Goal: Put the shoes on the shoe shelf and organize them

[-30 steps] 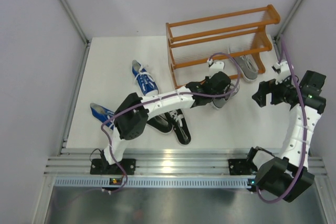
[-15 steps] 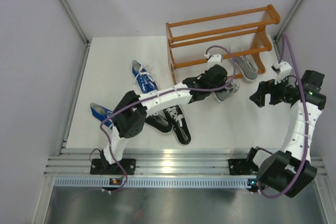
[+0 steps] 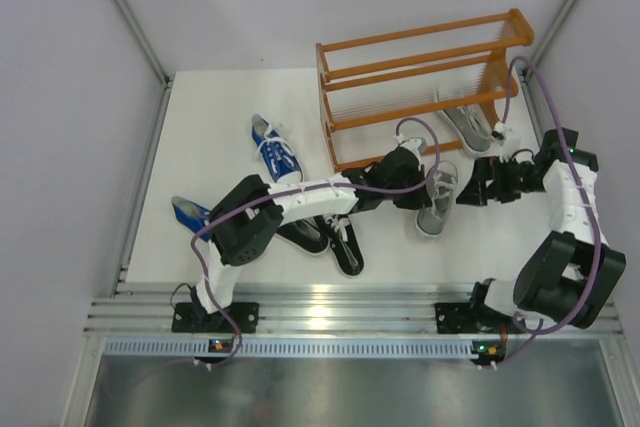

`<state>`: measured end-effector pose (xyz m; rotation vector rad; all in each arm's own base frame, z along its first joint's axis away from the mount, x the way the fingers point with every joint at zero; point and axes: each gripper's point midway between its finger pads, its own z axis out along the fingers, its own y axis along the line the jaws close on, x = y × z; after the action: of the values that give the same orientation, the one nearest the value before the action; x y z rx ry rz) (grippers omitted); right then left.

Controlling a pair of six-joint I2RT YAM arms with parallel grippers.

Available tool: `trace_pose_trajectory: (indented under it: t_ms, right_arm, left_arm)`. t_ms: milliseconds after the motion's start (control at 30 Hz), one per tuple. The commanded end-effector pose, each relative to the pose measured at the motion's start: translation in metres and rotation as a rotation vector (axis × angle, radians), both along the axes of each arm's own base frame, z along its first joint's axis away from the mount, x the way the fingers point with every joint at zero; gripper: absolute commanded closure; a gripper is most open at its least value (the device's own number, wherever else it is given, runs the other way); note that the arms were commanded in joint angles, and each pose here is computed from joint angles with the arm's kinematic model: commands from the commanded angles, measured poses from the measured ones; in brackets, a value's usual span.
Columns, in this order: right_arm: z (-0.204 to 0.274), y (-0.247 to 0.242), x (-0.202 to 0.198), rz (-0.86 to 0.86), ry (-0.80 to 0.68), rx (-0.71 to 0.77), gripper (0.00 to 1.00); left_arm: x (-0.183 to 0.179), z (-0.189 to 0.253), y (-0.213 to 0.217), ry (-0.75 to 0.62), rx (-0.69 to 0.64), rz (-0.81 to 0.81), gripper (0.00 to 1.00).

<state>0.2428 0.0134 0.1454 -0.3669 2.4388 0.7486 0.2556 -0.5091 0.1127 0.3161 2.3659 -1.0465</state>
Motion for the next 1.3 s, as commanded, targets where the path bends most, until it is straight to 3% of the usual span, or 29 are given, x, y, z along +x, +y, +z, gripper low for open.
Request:
trace_pose_trajectory:
  t_ms: [0, 67, 100, 233, 400, 533, 700, 800, 1000, 1200, 1267]
  right_arm:
    - [-0.011, 0.007, 0.002, -0.012, 0.082, -0.002, 0.01]
    - [-0.016, 0.011, 0.002, -0.001, 0.100, -0.012, 0.01]
    - [-0.018, 0.012, 0.001, -0.003, 0.107, -0.018, 0.01]
    - [-0.018, 0.014, 0.002, 0.001, 0.098, -0.042, 0.00]
    - [-0.030, 0.015, 0.001, 0.019, 0.123, -0.105, 0.00]
    - [-0.048, 0.021, 0.006, 0.029, 0.168, -0.193, 0.03]
    - [-0.065, 0.026, 0.011, 0.034, 0.190, -0.304, 0.08]
    - [-0.075, 0.023, 0.014, 0.016, 0.211, -0.353, 0.17]
    - [-0.093, 0.032, 0.012, 0.040, 0.268, -0.414, 0.50]
    - [-0.096, 0.038, 0.020, 0.069, 0.278, -0.410, 0.52]
    - [-0.096, 0.040, 0.025, 0.078, 0.274, -0.414, 0.65]
  left_arm:
    - [-0.018, 0.062, -0.027, -0.038, -0.211, -0.124, 0.93]
    - [-0.016, 0.068, -0.019, -0.066, -0.206, -0.111, 0.77]
    - [-0.016, 0.078, -0.015, -0.082, -0.211, -0.101, 0.59]
    - [-0.014, 0.081, 0.005, -0.103, -0.184, -0.083, 0.39]
    - [-0.018, 0.097, 0.026, -0.167, -0.149, -0.098, 0.34]
    - [-0.011, 0.103, 0.063, -0.267, -0.020, -0.070, 0.27]
    - [0.006, 0.135, 0.107, -0.388, 0.042, 0.032, 0.25]
    - [0.008, 0.153, 0.129, -0.443, 0.057, 0.073, 0.25]
    - [0.004, 0.189, 0.166, -0.538, 0.051, 0.138, 0.23]
    - [-0.002, 0.215, 0.196, -0.594, 0.023, 0.209, 0.20]
    - [-0.005, 0.223, 0.204, -0.607, 0.009, 0.228, 0.20]
